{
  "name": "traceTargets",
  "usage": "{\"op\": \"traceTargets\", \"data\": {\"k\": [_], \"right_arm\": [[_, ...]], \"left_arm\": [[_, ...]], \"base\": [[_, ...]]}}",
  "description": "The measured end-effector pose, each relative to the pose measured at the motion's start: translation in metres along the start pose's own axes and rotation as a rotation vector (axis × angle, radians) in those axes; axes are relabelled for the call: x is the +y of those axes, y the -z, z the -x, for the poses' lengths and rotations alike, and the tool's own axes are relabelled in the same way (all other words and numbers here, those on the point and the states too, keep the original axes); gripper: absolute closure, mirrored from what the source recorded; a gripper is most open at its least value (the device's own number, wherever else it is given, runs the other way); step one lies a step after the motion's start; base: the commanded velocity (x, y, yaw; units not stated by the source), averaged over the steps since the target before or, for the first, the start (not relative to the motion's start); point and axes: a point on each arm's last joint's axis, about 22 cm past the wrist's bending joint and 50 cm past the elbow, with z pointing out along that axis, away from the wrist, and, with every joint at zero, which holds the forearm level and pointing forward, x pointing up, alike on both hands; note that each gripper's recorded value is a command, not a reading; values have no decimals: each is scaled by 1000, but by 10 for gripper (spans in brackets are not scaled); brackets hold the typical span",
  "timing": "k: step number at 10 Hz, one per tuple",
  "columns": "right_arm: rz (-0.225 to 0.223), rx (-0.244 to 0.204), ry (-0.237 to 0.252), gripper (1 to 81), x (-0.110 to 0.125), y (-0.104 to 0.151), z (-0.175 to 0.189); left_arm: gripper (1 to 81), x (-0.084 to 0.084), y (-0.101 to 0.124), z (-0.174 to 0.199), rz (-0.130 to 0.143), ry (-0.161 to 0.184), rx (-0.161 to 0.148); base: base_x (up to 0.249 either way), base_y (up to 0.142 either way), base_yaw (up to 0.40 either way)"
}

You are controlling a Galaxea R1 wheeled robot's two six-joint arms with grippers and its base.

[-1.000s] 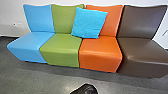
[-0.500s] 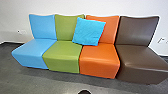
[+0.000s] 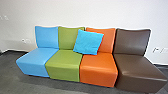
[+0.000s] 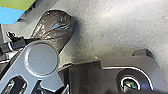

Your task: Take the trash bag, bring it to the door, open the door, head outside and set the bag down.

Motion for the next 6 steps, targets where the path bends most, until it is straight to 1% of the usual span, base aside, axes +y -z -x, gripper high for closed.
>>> {"op": "traceTargets", "data": {"k": [1, 2, 3, 4, 5, 6], "right_arm": [[-9, 1, 3, 10, -9, 2, 6], [-13, 4, 8, 10, -17, 7, 10], [-12, 7, 9, 10, -21, 9, 15], [-9, 6, 2, 10, -24, 14, 21], [-5, 2, -13, 10, -23, 14, 30], [-9, -3, -27, 10, -27, 11, 37]], "left_arm": [[811, -5, 24, -3, -7, 7, 14], [811, -7, 44, -3, -10, 11, 24], [811, 3, 59, -2, 2, 6, 27], [811, 14, 70, -1, 21, 4, 24], [811, 20, 79, 5, 33, 4, 12], [811, 18, 92, 13, 35, 10, 0]], "base": [[0, 0, 0], [0, 0, 0], [0, 0, 0], [0, 0, 0], [0, 0, 0], [0, 0, 0]]}}
